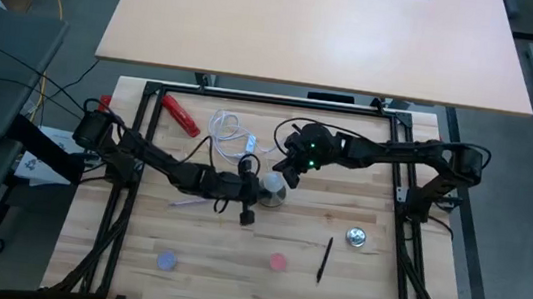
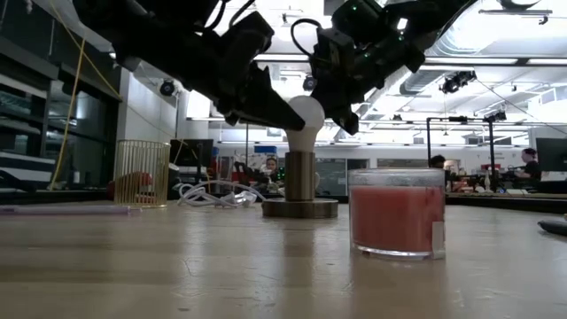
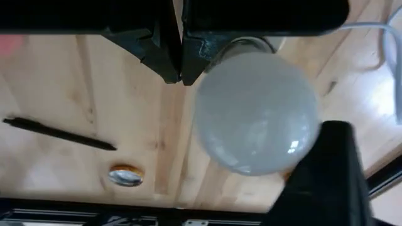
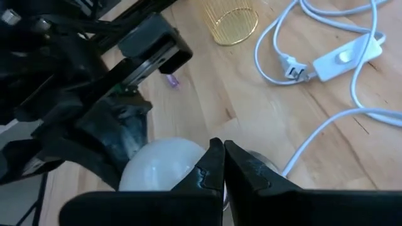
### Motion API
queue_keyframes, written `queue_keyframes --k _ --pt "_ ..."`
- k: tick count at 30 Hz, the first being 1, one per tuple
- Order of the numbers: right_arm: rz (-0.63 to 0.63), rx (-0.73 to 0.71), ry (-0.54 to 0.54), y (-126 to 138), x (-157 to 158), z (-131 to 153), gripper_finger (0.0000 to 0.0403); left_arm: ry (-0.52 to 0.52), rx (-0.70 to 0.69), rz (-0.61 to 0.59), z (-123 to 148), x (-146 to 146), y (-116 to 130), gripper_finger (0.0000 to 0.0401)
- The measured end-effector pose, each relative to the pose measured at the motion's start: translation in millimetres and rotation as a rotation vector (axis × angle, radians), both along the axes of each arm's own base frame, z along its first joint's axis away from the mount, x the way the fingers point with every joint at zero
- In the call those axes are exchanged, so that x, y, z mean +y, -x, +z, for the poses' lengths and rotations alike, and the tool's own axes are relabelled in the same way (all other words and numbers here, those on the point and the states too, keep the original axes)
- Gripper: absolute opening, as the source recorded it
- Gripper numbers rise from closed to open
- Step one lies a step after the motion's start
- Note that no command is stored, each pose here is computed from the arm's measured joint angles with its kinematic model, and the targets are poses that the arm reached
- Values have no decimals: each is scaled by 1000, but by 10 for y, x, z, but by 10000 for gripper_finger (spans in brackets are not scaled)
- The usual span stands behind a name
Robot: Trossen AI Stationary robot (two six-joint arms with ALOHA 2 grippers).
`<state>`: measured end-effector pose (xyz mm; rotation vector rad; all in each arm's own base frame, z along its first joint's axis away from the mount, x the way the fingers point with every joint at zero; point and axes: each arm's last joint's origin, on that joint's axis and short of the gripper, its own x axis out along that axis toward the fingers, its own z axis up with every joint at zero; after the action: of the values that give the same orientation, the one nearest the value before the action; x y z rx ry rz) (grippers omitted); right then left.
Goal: Screw lightbulb
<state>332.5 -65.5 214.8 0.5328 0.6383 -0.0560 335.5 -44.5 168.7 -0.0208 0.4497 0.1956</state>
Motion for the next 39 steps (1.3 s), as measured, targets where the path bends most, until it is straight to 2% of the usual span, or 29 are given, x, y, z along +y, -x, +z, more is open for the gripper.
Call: queue_keyframes --k 9,25,32,39 --pt "-8 7 -10 -29 145 0 0 -5 11 7 -6 122 -13 0" --pt "-31 64 -13 105 228 115 0 -162 75 -33 47 181 41 0" --pt "-25 74 -47 178 264 194 0 -180 103 19 33 316 47 0" --pt "17 107 -51 172 492 169 0 -194 67 74 93 510 27 0"
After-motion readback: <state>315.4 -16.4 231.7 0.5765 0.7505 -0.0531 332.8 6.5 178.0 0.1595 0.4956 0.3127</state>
